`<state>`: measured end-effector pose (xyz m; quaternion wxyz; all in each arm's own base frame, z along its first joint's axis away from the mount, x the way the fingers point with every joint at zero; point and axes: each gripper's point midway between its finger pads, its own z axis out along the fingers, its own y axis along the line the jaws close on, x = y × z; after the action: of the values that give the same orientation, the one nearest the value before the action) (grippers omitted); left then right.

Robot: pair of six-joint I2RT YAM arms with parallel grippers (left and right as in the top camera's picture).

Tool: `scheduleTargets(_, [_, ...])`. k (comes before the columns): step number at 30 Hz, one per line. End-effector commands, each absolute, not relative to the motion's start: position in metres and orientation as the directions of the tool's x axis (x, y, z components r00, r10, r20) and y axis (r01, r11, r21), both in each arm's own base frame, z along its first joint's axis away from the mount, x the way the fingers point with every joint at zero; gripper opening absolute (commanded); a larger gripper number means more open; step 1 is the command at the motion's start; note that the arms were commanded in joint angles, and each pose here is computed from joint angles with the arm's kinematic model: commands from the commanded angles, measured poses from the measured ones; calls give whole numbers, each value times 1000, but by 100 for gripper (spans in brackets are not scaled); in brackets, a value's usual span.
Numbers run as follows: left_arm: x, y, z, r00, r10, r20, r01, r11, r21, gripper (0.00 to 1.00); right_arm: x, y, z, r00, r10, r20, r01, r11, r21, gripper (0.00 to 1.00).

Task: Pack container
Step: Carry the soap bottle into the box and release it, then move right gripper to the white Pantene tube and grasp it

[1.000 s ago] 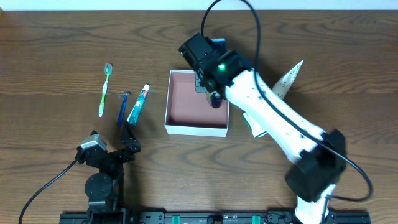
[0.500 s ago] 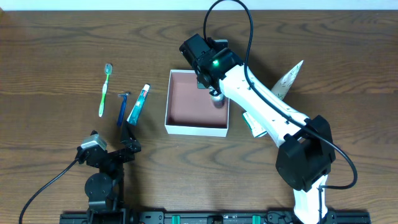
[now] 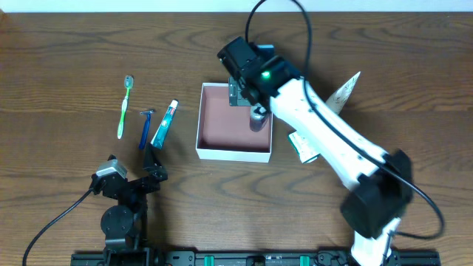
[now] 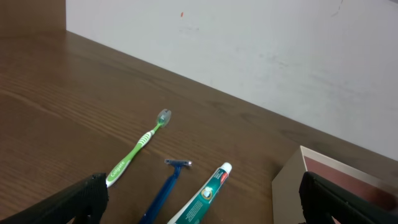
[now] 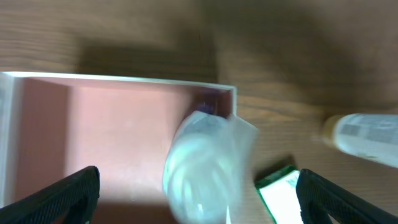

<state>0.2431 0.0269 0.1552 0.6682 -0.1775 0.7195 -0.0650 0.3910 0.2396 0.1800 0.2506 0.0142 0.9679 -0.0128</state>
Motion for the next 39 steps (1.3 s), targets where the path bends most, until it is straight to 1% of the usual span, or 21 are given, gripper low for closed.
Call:
scheduleTargets(1, [242, 31, 136, -95, -326, -941, -207, 931, -302, 98, 385, 217, 251, -808, 10, -589, -9, 1000, 28, 99])
scheduleTargets(4, [242, 31, 136, -95, -326, -941, -207, 931, -302, 98, 385, 180, 279, -781, 69, -620, 50, 998, 48, 99])
scheduleTargets(9, [242, 31, 136, -95, -326, -941, -207, 931, -302, 98, 394, 113, 294, -764, 178, -620, 174, 982, 67, 99])
scheduleTargets(11, [242, 31, 136, -95, -326, -941, -207, 931, -302, 98, 398, 87, 289, -778, 226, -586, 214, 973, 91, 99])
scheduleTargets(16, [242, 31, 136, -95, -326, -941, -207, 931, -302, 98, 403, 45, 270, -793, 346, -503, 324, 937, 133, 91])
scheduleTargets(18, [242, 31, 136, -95, -326, -941, -207, 931, -302, 98, 408, 29, 260, -786, 387, -482, 374, 919, 128, 86])
scheduleTargets(22, [242, 31, 136, -95, -326, -941, -207, 931, -302, 98, 413, 28, 239, -807, 406, -428, 394, 911, 121, 78])
scheduleTargets(26, [242, 31, 136, -95, -326, -941, -207, 931, -302, 98, 413, 32, 211, -848, 395, -353, 394, 916, 76, 74])
scheduleTargets(27, [242, 31, 136, -95, -326, -941, -207, 931, -302, 98, 412, 32, 203, -859, 393, -329, 396, 916, 60, 71])
scheduleTargets(30, [242, 31, 136, -95, -326, -941, -207, 931, -302, 98, 409, 33, 185, -880, 389, -271, 397, 918, 29, 57])
scheduleTargets(32, [242, 31, 136, -95, -326, -941, -207, 931, -302, 98, 407, 34, 174, -891, 387, -239, 396, 918, 10, 43])
scheduleTargets(35, [242, 31, 136, -95, -326, -941, -207, 931, -302, 98, 403, 34, 163, -892, 402, -206, 412, 911, -3, 33])
scheduleTargets(37, [242, 31, 136, -95, -326, -941, -207, 931, -302, 98, 399, 36, 156, -896, 405, -183, 412, 911, -4, 21])
scheduleTargets(39, [242, 31, 136, -95, -326, -941, -207, 931, -302, 98, 397, 35, 153, -896, 408, -175, 416, 910, -10, 8])
